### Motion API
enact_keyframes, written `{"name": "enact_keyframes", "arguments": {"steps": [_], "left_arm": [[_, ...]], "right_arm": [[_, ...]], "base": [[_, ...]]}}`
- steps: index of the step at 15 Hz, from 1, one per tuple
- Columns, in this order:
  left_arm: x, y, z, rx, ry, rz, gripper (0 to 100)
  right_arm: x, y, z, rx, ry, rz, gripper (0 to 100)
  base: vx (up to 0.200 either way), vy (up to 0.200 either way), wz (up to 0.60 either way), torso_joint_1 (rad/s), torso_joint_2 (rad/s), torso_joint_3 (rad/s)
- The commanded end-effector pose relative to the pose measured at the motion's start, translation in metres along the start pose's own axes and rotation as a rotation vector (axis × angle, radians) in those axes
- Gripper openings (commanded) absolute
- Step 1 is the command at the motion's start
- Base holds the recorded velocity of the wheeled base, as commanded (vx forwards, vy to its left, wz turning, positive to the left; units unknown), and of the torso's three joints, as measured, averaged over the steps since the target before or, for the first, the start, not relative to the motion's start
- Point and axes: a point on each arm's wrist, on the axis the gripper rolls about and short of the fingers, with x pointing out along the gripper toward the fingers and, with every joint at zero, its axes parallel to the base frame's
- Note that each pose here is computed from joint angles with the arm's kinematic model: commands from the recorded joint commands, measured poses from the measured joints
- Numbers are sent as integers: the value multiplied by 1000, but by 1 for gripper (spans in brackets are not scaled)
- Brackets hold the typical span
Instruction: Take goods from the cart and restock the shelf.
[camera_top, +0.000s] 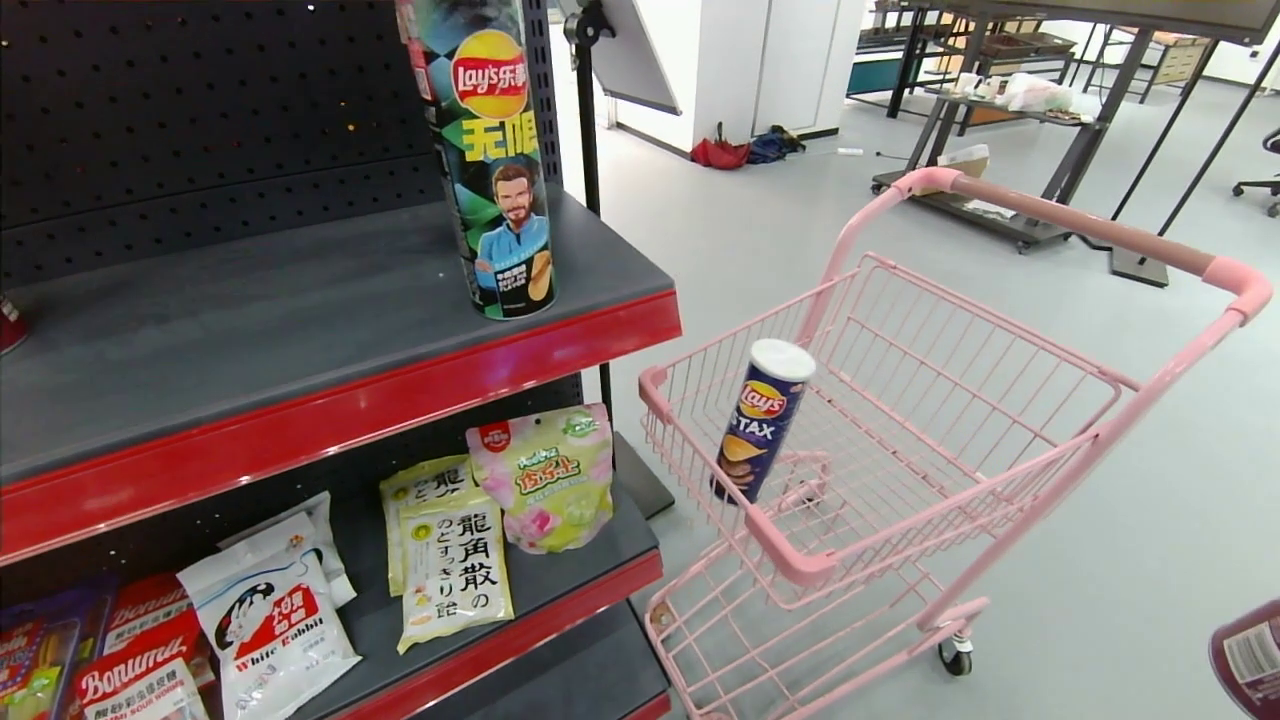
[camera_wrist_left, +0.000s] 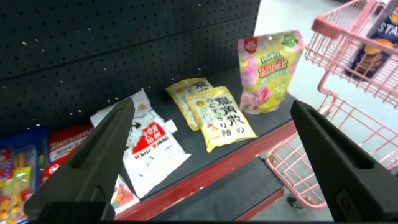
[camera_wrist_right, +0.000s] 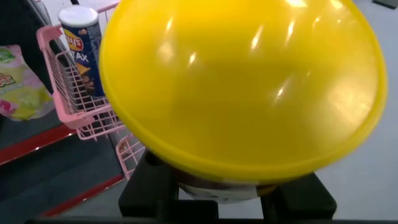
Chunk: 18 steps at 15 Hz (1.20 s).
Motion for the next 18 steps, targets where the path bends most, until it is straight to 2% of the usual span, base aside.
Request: {"name": "enact_keyframes", "arguments": {"steps": [1, 13, 16, 18], "left_arm": [[0, 0, 0, 0, 0, 1, 100], [0, 0, 0, 0, 0, 1, 100], [0, 0, 0, 0, 0, 1, 100], [0, 0, 0, 0, 0, 1, 100]], "right_arm": [[-8, -1, -5, 5, -33, -3, 0], [3, 1, -10, -7, 28, 18, 0], [9, 2, -9, -29, 57, 14, 0], [11, 2, -18, -64, 80, 3, 0]], "base": [[0, 0, 0, 124, -427, -310], [0, 0, 0, 188, -552, -364], [0, 0, 0, 185, -453, -271], [0, 0, 0, 115, -303, -175]]}}
